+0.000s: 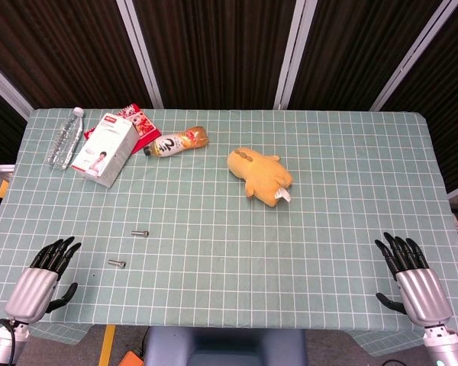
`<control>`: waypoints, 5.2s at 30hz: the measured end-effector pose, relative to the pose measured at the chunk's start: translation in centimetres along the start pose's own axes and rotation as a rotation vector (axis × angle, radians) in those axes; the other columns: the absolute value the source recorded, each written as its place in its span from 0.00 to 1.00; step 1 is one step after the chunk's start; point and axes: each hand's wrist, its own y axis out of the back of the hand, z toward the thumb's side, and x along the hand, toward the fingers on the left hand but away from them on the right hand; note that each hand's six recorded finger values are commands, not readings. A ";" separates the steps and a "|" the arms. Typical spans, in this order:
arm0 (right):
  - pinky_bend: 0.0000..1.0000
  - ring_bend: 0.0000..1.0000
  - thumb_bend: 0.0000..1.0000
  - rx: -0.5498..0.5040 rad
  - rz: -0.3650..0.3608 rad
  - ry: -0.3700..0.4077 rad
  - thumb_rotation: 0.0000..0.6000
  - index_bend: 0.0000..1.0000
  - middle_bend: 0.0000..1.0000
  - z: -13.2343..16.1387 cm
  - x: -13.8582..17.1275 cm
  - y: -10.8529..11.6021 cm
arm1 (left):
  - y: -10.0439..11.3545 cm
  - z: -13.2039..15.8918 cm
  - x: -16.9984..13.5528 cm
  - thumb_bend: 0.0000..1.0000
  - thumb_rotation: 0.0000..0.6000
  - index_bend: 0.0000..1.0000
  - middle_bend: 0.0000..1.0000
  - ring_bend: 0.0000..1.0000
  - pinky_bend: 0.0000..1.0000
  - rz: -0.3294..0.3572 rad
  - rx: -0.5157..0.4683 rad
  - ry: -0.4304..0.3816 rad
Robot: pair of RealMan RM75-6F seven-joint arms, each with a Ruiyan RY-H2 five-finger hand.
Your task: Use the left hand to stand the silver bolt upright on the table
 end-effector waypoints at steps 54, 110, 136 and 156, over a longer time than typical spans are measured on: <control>0.00 0.00 0.15 -0.001 0.019 -0.015 1.00 0.00 0.00 -0.1 -0.3 -0.5 | -11.9 -0.6 8.5 0.41 1.00 0.49 1.00 1.00 1.00 -0.080 -0.052 -0.051; 0.00 0.00 0.15 -0.002 0.026 -0.017 1.00 0.00 0.00 -0.3 -0.2 -0.5 | -6.1 2.5 8.6 0.41 1.00 0.36 1.00 1.00 1.00 0.087 -0.154 -0.145; 0.00 0.00 0.15 0.008 0.033 -0.040 1.00 0.00 0.00 -0.7 -0.6 -0.9 | -9.7 1.8 17.9 0.38 1.00 0.41 1.00 1.00 1.00 -0.080 -0.273 -0.031; 0.00 0.00 0.15 0.004 0.027 -0.042 1.00 0.00 0.00 -0.7 -0.6 -0.6 | -11.3 2.0 18.8 0.39 1.00 0.48 1.00 1.00 1.00 -0.099 -0.246 -0.016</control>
